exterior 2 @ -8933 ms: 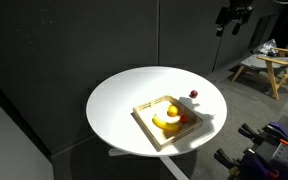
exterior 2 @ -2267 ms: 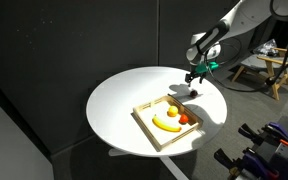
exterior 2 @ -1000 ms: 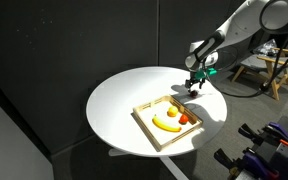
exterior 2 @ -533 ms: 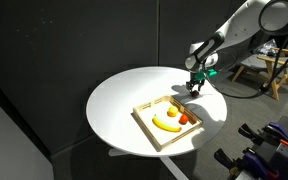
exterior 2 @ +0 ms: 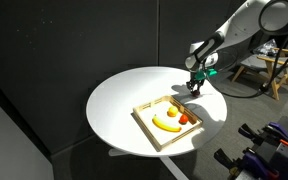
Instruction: Move the toy plum from the table to the tray
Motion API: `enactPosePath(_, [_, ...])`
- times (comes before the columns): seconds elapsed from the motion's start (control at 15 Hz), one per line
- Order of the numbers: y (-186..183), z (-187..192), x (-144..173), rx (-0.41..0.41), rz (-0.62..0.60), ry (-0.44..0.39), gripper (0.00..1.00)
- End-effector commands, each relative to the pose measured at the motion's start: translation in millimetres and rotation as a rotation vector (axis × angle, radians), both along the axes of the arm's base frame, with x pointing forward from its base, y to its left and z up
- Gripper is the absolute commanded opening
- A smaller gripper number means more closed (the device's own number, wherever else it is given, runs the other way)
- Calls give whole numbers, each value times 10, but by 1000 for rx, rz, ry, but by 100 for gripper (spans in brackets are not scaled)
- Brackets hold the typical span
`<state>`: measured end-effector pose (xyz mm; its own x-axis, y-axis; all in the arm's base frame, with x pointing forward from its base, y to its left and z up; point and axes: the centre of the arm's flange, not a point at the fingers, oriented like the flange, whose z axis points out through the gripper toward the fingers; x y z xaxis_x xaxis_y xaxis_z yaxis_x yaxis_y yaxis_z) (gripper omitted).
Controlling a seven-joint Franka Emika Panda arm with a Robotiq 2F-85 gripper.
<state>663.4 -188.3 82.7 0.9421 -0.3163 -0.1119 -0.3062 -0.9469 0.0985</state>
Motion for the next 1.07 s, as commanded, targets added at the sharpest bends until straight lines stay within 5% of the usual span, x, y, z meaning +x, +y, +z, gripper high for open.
enactPosePath(0.0, [37, 223, -14, -7, 0, -3, 28])
enactPosePath(1.0, [522, 904, 2, 24, 62, -62, 28])
